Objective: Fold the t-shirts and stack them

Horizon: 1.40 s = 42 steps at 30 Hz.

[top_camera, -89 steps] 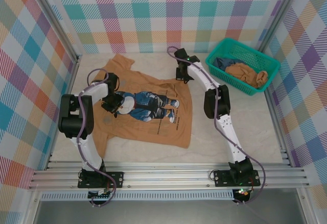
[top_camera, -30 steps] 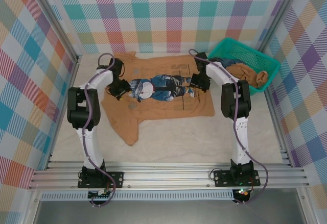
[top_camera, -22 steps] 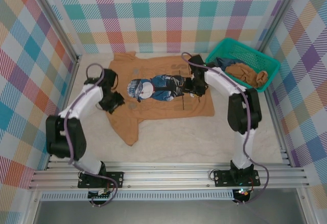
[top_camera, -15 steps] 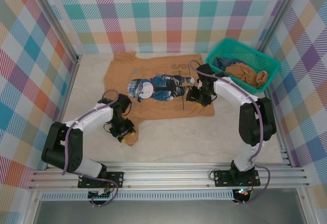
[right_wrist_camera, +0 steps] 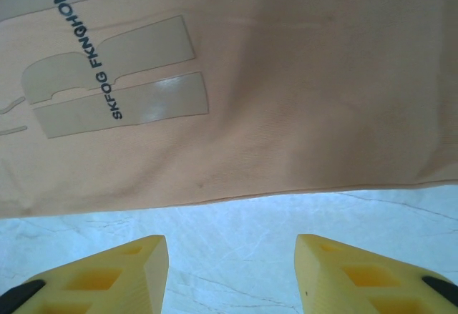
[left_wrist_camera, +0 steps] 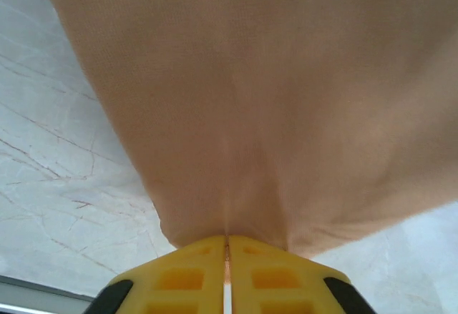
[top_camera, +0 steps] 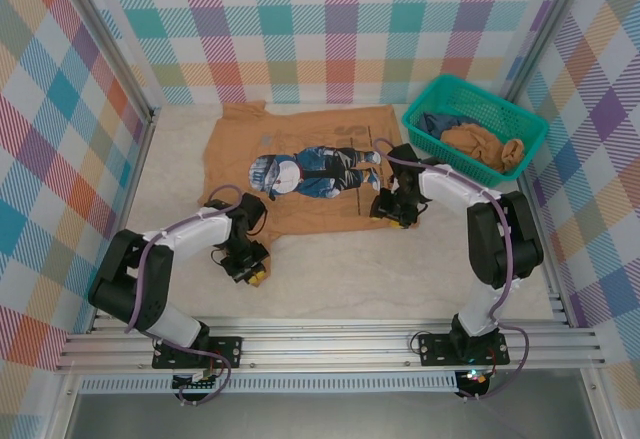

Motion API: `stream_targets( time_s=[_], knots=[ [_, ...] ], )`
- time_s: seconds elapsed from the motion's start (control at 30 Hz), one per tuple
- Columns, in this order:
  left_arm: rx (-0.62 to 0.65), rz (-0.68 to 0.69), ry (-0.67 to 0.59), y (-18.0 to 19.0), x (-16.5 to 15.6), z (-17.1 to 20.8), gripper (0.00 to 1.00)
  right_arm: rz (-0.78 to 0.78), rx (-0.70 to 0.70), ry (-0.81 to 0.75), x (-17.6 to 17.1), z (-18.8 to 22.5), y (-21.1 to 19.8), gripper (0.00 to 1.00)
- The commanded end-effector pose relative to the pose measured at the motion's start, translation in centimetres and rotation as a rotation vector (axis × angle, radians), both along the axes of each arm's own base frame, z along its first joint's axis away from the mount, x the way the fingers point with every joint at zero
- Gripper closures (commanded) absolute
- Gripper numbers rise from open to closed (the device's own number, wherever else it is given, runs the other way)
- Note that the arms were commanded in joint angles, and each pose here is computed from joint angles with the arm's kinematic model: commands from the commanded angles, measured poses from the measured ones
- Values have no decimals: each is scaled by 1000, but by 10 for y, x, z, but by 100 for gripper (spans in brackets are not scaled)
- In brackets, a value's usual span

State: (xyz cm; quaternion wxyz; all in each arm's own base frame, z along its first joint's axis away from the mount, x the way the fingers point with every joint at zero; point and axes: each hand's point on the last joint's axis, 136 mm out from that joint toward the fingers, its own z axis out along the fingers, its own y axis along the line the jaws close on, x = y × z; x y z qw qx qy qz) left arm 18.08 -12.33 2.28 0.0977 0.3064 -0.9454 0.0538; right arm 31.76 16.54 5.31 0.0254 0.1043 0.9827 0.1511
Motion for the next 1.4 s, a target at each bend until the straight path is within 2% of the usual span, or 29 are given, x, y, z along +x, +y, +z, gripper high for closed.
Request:
stream_targets(
  time_s=[0.0, 0.17, 0.3, 0.37, 0.4, 0.43, 0.53, 0.63, 0.73, 0.8, 0.9, 0.93, 1.1, 1.23, 1.37],
  knots=[
    [81, -15, -5, 13, -3, -1, 100, -13, 3, -22, 3, 3, -2, 51],
    [167, -40, -113, 30, 11, 37, 100, 17, -15, -39, 0, 6, 1, 51],
    [189, -66, -119, 35, 11, 52, 100, 43, -12, -40, -5, 8, 5, 52],
    [155, -71, -100, 29, 7, 51, 99, 54, -11, -38, -7, 8, 7, 52],
    [127, -63, -78, 25, 3, 48, 84, 58, -8, -40, -7, 9, 9, 51],
    [104, -51, -56, 21, -2, 45, 75, 61, -3, -37, -8, 9, 10, 51],
    [25, 15, -20, 10, -14, 33, 68, 64, 19, -34, -9, 11, 14, 51],
    [-19, 58, -6, 2, -18, 22, 67, 71, 51, -30, -11, 16, 20, 52],
    [-31, 69, 18, -2, -18, 11, 67, 118, 220, -50, -14, 32, 47, 51],
    [-21, 72, 20, -1, -17, 3, 68, 182, 426, -79, -20, 54, 77, 51],
    [-6, 71, 27, 1, -17, -9, 71, 279, 602, -124, -36, 83, 107, 49],
    [5, 70, 26, 3, -16, -12, 74, 295, 623, -121, -41, 87, 112, 49],
    [84, 49, -15, 16, -9, -12, 100, 273, 595, -81, -55, 74, 113, 50],
    [154, 36, -85, 31, -2, 15, 100, 250, 550, -71, -54, 64, 107, 51],
    [165, 31, -143, 36, 4, 47, 100, 240, 482, -47, -54, 51, 100, 51]
  ],
)
